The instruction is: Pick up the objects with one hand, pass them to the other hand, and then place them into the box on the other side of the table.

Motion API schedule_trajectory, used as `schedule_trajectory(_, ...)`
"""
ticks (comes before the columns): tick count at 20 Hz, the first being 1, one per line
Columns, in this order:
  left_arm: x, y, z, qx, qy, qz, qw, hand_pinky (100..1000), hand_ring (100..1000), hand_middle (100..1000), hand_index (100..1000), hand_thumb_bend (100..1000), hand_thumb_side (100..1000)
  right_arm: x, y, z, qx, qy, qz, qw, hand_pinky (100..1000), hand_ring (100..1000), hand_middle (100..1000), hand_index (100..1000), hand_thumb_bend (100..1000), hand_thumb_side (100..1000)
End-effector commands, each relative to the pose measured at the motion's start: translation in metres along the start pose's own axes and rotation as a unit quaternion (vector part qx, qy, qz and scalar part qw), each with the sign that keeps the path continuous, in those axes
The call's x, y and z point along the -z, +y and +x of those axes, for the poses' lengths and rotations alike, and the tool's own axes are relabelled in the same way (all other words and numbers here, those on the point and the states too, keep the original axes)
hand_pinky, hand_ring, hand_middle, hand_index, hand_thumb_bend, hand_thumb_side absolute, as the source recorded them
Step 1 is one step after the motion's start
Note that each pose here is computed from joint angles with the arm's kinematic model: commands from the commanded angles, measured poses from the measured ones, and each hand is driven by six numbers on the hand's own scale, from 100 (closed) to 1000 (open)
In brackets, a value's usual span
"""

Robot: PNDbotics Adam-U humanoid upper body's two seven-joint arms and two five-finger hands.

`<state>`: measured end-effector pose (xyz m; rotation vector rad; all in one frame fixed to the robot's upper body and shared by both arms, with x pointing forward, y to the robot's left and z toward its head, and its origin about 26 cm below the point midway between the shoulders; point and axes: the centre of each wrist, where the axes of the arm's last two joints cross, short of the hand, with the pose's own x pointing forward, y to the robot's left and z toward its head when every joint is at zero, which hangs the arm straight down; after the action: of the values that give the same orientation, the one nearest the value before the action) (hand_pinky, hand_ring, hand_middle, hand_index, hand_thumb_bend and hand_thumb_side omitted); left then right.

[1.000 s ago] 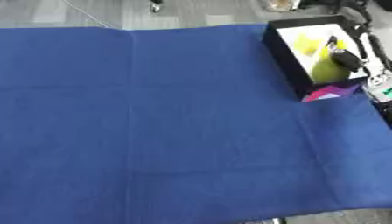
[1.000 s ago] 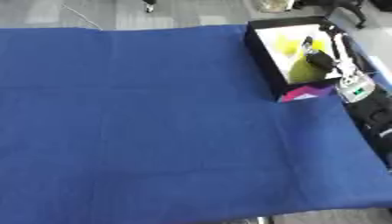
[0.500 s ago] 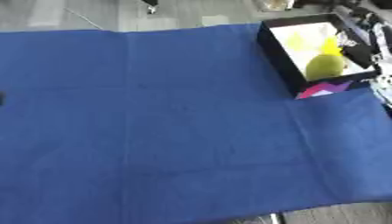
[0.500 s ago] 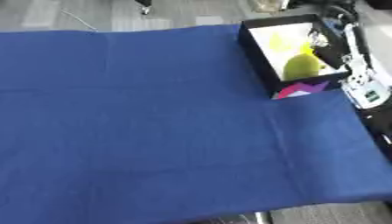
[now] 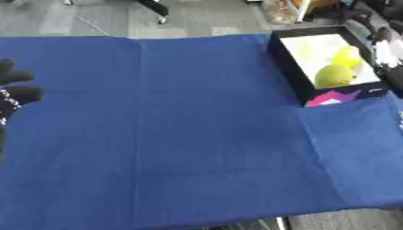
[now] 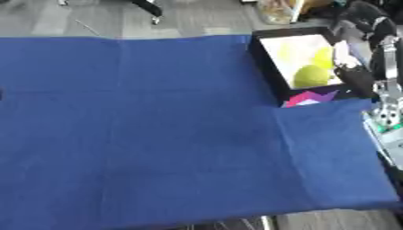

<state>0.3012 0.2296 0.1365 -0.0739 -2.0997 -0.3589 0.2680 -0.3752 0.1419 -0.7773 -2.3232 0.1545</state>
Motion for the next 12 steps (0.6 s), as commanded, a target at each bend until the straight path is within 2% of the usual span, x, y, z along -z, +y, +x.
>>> schedule_trajectory(1, 0.0, -0.001, 0.001, 0.003, -0.006, 0.015, 1.0, 763, 685, 714, 898, 154, 1000, -0.005, 0.009, 0.018, 0.001, -0.016, -0.008, 1.0, 895, 918, 733, 853, 100, 470)
schedule_trajectory(6, -0.002, -0.006, -0.003, 0.003, -0.007, 0.035, 0.999, 761, 683, 712, 894, 128, 1000, -0.025, 0.031, 0.024, 0.011, 0.002, -0.002, 1.0, 891, 906, 710, 836, 100, 470)
schedule_trajectory(7, -0.003, -0.007, -0.004, 0.006, -0.005, 0.039, 0.999, 760, 683, 712, 893, 139, 989, -0.029, 0.035, 0.024, 0.014, 0.008, 0.0, 1.0, 892, 906, 708, 833, 100, 440)
schedule_trajectory(8, -0.004, -0.008, -0.005, 0.008, -0.002, 0.042, 0.999, 760, 682, 712, 891, 118, 999, -0.034, 0.039, 0.024, 0.016, 0.014, 0.002, 1.0, 892, 907, 705, 830, 100, 470)
schedule_trajectory(12, -0.005, -0.012, -0.009, 0.021, 0.006, 0.053, 0.998, 757, 678, 708, 885, 100, 981, -0.049, 0.052, 0.02, 0.022, 0.042, 0.009, 0.999, 892, 907, 695, 819, 100, 470)
